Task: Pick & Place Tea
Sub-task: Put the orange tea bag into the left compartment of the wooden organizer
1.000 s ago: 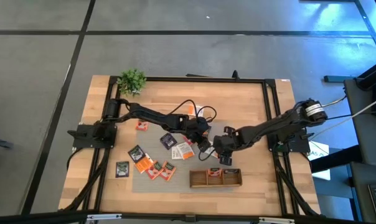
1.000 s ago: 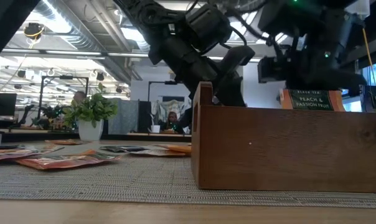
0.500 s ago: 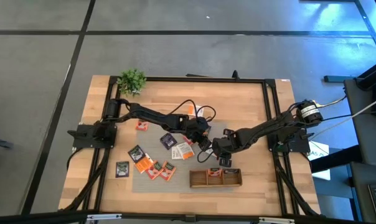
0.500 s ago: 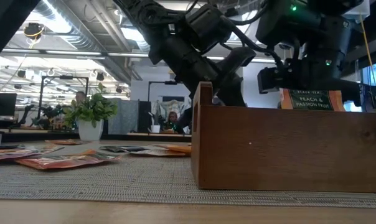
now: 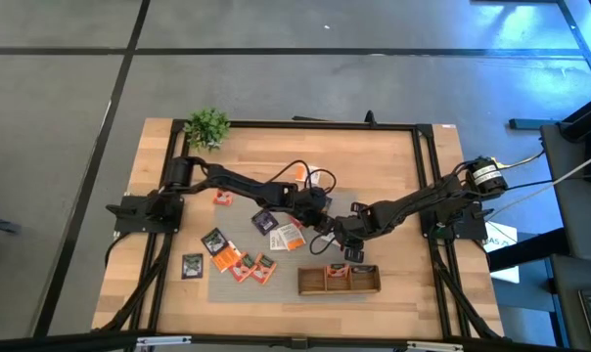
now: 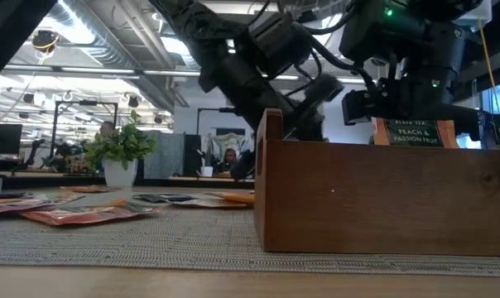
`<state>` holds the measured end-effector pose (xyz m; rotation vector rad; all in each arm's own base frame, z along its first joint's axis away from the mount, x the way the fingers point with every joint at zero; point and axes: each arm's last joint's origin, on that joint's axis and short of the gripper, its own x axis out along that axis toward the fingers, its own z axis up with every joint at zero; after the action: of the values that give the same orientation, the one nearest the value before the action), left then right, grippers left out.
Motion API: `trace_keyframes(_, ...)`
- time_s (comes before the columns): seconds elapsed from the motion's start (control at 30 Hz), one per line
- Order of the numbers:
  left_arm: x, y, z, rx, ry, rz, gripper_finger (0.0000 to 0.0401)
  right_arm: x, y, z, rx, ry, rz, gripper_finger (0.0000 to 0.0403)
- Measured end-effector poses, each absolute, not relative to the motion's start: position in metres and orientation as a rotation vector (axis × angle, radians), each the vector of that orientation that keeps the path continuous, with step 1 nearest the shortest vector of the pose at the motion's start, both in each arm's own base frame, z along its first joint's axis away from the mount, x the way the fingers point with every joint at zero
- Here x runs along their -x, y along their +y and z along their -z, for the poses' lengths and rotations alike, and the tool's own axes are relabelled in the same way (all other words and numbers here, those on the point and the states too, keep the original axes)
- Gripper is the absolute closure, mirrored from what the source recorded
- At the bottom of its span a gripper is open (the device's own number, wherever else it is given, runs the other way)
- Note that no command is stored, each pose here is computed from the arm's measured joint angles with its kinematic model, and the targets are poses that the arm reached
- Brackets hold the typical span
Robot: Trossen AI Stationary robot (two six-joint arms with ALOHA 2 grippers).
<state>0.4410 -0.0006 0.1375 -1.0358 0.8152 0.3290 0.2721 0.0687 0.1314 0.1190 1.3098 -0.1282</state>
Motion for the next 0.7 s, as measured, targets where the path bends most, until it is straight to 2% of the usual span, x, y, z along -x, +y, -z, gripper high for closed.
trace_keyframes(0.2, -0.444, -0.004, -0.126, 1.083, 0.819, -0.333, 0.0278, -0.272, 0.069, -0.131, -0.121, 1.310, 0.127, 0.0254)
trace_keyframes(0.7, -0.448, -0.011, -0.126, 1.104, 0.790, -0.297, 0.0278, -0.272, 0.069, -0.131, -0.121, 1.309, 0.126, 0.0254)
